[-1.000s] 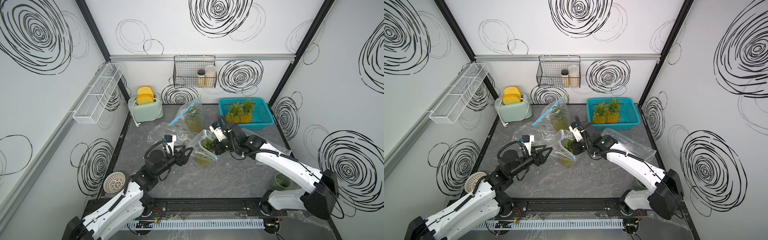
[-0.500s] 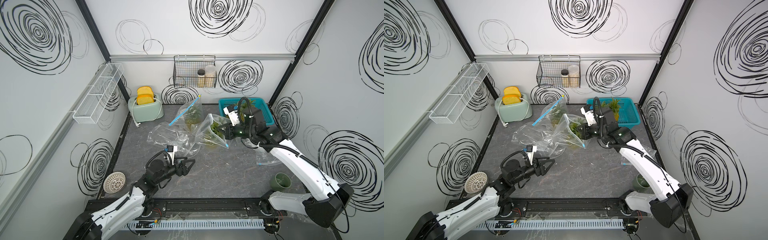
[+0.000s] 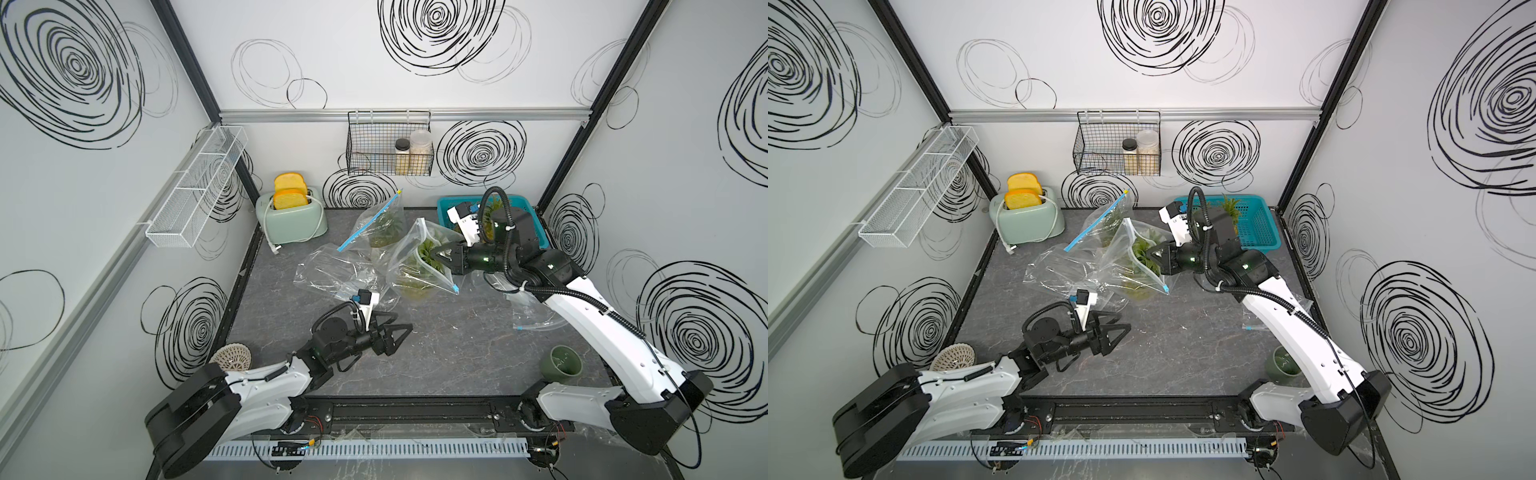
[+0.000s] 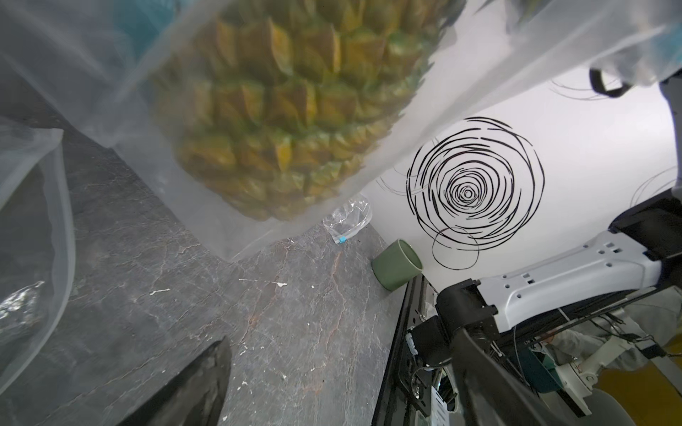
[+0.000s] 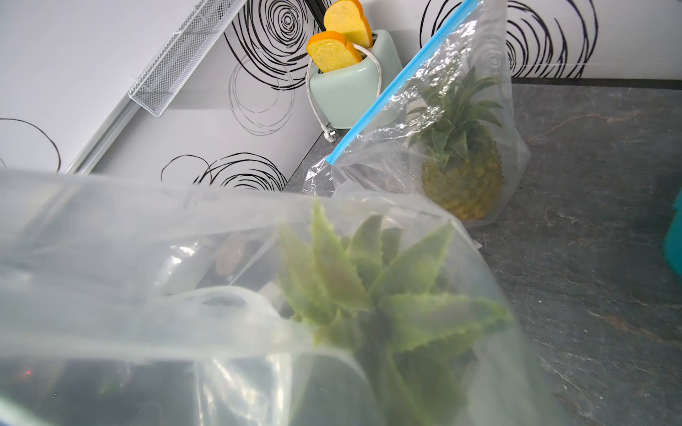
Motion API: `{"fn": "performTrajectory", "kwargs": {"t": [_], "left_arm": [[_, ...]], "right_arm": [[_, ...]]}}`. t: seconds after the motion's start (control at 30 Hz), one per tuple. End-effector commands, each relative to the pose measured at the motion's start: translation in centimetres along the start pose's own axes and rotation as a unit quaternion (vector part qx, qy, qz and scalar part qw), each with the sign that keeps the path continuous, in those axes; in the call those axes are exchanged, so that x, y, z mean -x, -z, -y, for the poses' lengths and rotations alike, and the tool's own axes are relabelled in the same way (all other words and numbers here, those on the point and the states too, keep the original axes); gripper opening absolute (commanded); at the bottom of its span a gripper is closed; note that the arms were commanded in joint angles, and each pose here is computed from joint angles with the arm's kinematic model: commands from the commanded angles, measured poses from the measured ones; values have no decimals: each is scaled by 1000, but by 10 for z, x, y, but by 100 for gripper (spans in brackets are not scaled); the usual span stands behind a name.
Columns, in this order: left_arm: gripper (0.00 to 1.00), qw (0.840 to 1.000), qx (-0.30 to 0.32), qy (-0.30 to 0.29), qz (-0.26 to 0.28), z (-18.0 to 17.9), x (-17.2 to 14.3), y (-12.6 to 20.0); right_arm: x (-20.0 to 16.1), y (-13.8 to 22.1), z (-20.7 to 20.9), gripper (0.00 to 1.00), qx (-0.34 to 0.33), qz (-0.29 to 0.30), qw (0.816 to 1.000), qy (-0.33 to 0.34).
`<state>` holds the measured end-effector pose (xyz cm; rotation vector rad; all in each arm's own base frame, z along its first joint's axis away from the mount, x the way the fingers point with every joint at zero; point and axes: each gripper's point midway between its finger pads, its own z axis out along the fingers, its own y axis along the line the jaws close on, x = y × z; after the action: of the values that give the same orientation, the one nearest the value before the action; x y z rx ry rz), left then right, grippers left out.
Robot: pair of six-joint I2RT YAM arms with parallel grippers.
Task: Open the zip-top bag and take out the pineapple
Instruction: Pick up the pineapple from the zipper food storage bag.
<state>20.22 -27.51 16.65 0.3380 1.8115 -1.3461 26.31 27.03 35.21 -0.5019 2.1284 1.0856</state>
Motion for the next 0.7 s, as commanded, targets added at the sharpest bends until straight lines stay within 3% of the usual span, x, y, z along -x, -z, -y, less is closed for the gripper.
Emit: {"fn": "performTrajectory", "kwargs": {"t": [0.0, 0.47, 0.5, 0.53, 0.6, 0.67], "left_arm": [[96, 996, -24, -44, 74, 16, 35, -9], [98, 985, -4, -67, 157, 12, 72, -12], [92, 985, -5, -69, 158, 13, 74, -13], [79, 985, -5, -70, 159, 13, 74, -14], [41, 985, 3, -69, 161, 10, 75, -15], [15, 985, 9, -70, 160, 7, 75, -15]], "right_arm": [[37, 21, -46, 0, 60, 62, 996, 31], [34, 17, -78, 0, 92, 63, 993, 36], [33, 16, -79, 0, 94, 62, 993, 36], [33, 17, -81, 0, 97, 64, 993, 36], [33, 18, -82, 0, 102, 67, 992, 36], [34, 20, -83, 0, 103, 70, 992, 36]]}}
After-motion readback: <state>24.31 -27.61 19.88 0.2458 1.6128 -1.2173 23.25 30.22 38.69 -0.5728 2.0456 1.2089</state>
